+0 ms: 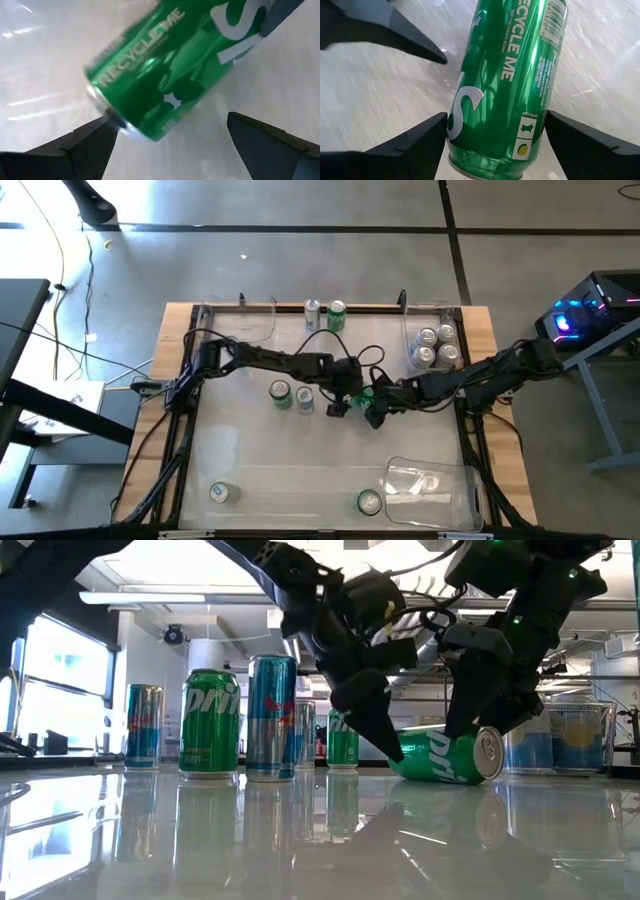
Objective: Sort soda cans
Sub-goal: Put the middle right green soda can into the bottom transparent bin
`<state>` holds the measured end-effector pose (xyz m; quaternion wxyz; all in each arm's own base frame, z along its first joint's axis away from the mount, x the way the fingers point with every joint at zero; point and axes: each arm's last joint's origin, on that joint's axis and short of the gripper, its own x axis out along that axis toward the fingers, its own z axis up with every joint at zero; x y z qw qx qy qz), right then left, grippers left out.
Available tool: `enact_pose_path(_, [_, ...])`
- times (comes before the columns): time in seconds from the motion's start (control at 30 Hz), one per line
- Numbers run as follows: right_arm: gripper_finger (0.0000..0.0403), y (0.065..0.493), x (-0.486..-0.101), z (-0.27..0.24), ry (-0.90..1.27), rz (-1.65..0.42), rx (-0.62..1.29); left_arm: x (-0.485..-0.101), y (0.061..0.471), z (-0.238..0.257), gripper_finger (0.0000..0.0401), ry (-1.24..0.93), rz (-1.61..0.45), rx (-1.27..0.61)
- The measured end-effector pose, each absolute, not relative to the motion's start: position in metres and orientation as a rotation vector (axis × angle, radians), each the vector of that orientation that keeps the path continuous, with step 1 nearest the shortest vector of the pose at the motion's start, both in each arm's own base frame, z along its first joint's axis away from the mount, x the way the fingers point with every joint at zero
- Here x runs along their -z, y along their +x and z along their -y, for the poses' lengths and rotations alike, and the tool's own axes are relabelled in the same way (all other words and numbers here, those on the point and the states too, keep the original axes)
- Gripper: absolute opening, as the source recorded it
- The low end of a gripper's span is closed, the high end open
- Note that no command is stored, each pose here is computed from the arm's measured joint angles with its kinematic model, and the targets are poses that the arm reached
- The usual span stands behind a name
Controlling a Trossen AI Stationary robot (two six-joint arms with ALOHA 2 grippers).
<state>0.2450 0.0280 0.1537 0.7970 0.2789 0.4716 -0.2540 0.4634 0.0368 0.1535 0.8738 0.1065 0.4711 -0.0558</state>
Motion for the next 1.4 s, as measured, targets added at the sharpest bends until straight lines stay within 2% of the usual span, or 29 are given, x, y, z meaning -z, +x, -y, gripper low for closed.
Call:
enact_pose_path(0.13, [0.0318,0.245,-0.153,-0.028,0.603,-1.024,0.535,-0.166,0.460,-0.034,0.0365,0.319,-0.989,0.093])
enact_pose_path(0.27, [0.0318,0.245,-0.153,-0.029,0.581,-1.044,0.493,-0.166,0.455,-0.025,0.0365,0.547,-1.084,0.017])
enact_pose_path(0.33, [0.0318,0.245,-0.153,-0.029,0.559,-1.055,0.463,-0.165,0.455,-0.020,0.0365,0.629,-1.092,0.039])
enact_pose_path(0.57, [0.0318,0.245,-0.153,-0.022,0.550,-1.098,0.375,-0.169,0.468,-0.004,0.0365,0.729,-0.932,0.135])
enact_pose_path(0.77, [0.0318,0.247,-0.153,-0.018,0.498,-1.114,0.284,-0.165,0.475,0.003,0.0365,0.739,-0.835,0.254])
enact_pose_path(1.1, [0.0318,0.255,-0.164,-0.019,0.462,-1.092,0.229,-0.132,0.477,-0.006,0.0363,0.685,-0.920,0.256])
enact_pose_path(1.4, [0.0317,0.251,-0.172,-0.021,0.438,-1.065,0.235,-0.132,0.476,-0.006,0.0301,0.624,-0.944,0.216])
